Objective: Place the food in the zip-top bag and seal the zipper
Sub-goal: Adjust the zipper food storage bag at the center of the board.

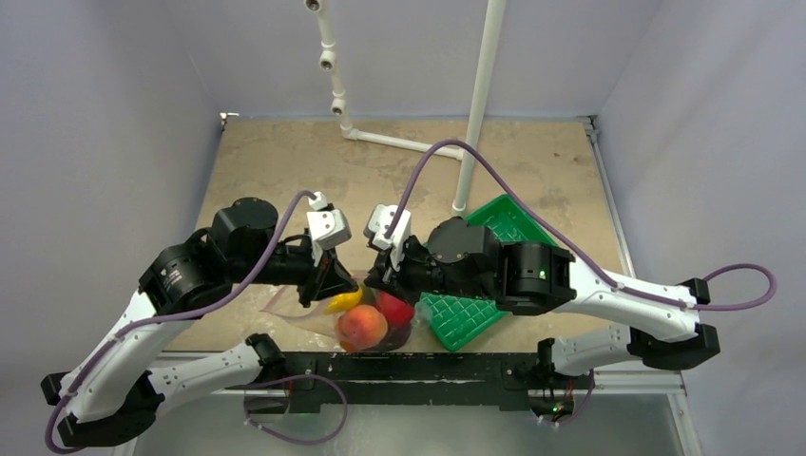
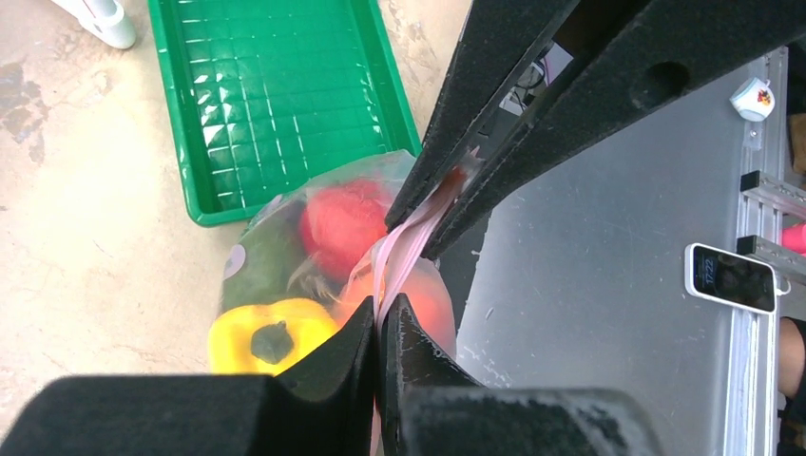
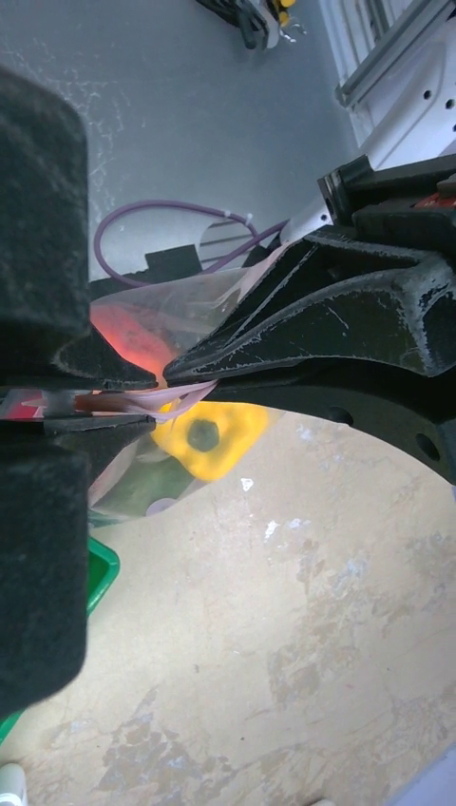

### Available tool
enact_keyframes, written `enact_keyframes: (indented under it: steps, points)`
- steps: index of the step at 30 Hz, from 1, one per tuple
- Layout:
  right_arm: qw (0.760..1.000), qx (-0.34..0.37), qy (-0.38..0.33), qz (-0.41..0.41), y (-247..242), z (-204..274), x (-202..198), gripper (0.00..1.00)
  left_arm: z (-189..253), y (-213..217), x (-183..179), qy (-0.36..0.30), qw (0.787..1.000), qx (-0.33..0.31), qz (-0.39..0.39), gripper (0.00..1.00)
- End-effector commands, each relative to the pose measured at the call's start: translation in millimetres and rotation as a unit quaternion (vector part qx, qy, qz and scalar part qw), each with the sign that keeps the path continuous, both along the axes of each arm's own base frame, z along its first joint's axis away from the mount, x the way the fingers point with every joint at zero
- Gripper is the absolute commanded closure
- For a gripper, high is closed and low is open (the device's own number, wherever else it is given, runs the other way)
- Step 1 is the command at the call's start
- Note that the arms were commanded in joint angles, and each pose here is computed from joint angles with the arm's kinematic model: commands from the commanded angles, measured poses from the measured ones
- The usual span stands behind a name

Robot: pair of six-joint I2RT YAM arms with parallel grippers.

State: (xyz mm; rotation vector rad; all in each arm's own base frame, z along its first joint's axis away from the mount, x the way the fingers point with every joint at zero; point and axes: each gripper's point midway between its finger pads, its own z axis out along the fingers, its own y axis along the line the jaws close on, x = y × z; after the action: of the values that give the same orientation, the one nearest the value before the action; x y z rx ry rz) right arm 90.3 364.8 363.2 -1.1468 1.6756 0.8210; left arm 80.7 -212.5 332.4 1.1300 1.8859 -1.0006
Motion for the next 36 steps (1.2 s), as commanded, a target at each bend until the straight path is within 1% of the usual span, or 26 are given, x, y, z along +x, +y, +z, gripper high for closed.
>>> enact_keyframes:
  steps: [1, 5, 8, 10, 15, 20, 24, 28, 35, 36]
  points:
    - [0.994, 0.107, -0.031, -0.012, -10.5, 57.0, 3.5, 0.9, -2.3, 5.9, 7.7, -0.017, 1.0, 0.012, 0.023, 1.0]
    - [0.99, 0.132, -0.037, -0.016, -16.5, 58.6, 3.9, 0.75, -1.3, 5.6, 9.7, -0.02, 0.999, 0.01, 0.028, 1.0]
    - [0.987, 0.153, -0.044, -0.004, -23.0, 57.1, -0.7, 0.64, -3.1, 6.6, 10.6, -0.022, 0.999, 0.01, 0.032, 1.0]
    - [0.983, 0.174, -0.054, 0.013, -28.8, 59.8, -6.5, 0.6, -3.5, 6.9, 10.7, -0.022, 0.999, 0.008, 0.033, 1.0]
    - [0.971, 0.211, -0.099, 0.045, -38.1, 59.5, -14.6, 0.58, -2.4, 6.7, 7.7, -0.019, 0.999, 0.003, 0.029, 1.0]
    - [0.965, 0.226, -0.122, 0.048, -43.9, 46.3, -14.9, 0.57, -1.7, 8.8, 2.6, -0.017, 1.0, 0.0, 0.022, 1.0]
    - [0.959, 0.235, -0.144, 0.066, -41.1, 37.4, -18.7, 0.56, 1.2, 8.7, -0.6, -0.018, 1.0, -0.007, 0.015, 1.0]
    - [0.955, 0.237, -0.159, 0.084, -34.2, 31.0, -22.3, 0.57, 2.6, 8.3, -1.8, -0.019, 1.0, -0.009, 0.011, 1.0]
    - [0.953, 0.238, -0.166, 0.084, -22.7, 19.2, -19.7, 0.57, 5.4, 8.5, -6.3, -0.019, 1.0, -0.015, 0.001, 1.0]
    - [0.953, 0.236, -0.164, 0.098, -20.1, 15.3, -24.2, 0.57, 6.6, 8.7, -6.8, -0.02, 1.0, -0.017, 0.001, 1.0]
